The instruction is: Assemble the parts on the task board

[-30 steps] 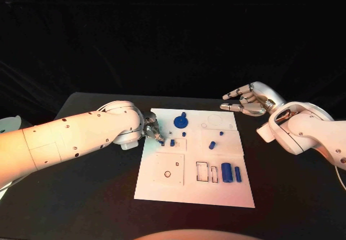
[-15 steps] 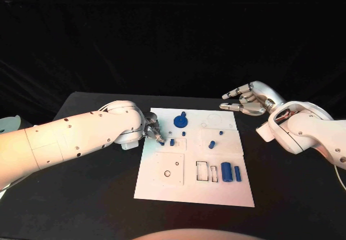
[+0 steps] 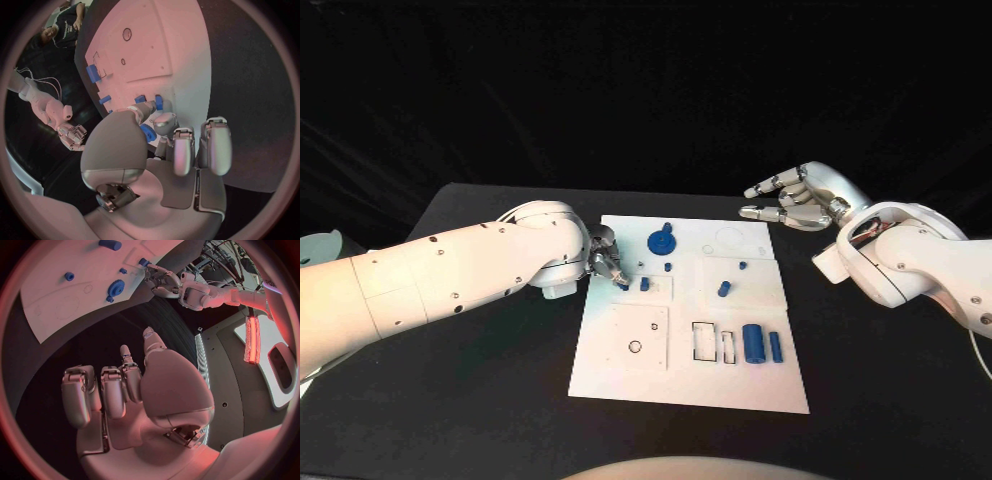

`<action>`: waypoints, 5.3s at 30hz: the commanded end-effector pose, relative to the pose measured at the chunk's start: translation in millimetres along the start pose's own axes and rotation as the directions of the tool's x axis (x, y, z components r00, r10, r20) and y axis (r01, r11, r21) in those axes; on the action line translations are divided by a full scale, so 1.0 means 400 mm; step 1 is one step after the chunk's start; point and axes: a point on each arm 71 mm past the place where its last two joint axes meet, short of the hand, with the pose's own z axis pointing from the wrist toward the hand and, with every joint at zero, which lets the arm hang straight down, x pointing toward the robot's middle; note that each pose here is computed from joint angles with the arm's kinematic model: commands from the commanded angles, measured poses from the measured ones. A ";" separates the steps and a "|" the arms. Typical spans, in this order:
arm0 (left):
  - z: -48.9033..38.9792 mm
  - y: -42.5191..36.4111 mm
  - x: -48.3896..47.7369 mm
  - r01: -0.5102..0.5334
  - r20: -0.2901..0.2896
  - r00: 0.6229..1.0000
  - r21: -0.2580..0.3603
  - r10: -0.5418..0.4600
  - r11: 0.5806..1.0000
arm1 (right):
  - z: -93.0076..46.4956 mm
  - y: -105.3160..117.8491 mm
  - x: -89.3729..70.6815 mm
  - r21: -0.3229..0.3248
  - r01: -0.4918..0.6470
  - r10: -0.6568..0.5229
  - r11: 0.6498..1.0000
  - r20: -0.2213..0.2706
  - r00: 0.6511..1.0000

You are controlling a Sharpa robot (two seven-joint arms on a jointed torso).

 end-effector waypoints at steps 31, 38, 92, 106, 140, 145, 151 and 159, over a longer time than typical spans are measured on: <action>0.024 -0.014 0.025 -0.052 -0.100 0.994 -0.021 0.050 0.998 | 0.000 0.004 0.006 -0.011 0.001 -0.001 1.000 -0.018 1.000; 0.028 -0.013 0.024 -0.056 -0.105 0.993 -0.030 0.052 0.998 | 0.000 0.004 0.006 -0.010 0.001 -0.001 1.000 -0.019 1.000; -0.009 0.011 -0.045 0.435 0.109 0.877 0.234 -0.469 0.869 | -0.001 -0.002 0.003 -0.003 0.003 -0.003 1.000 -0.020 1.000; -0.020 -0.101 -0.072 -0.044 0.356 0.916 0.549 -0.185 0.835 | 0.001 -0.001 0.007 -0.005 0.002 -0.002 1.000 -0.023 1.000; 0.080 -0.169 0.004 -0.289 0.321 0.931 0.363 0.172 0.886 | 0.004 0.001 0.017 -0.010 -0.004 0.003 1.000 -0.032 0.999; 0.083 -0.174 0.005 -0.290 0.318 0.932 0.364 0.175 0.885 | 0.004 0.002 0.018 -0.011 -0.004 0.004 1.000 -0.033 0.999; 0.089 -0.176 0.008 -0.289 0.314 0.933 0.362 0.176 0.886 | 0.004 0.002 0.018 -0.011 -0.004 0.004 1.000 -0.034 0.999; 0.095 -0.184 0.017 -0.288 0.308 0.935 0.372 0.175 0.882 | 0.005 0.003 0.019 -0.012 -0.005 0.004 1.000 -0.035 0.999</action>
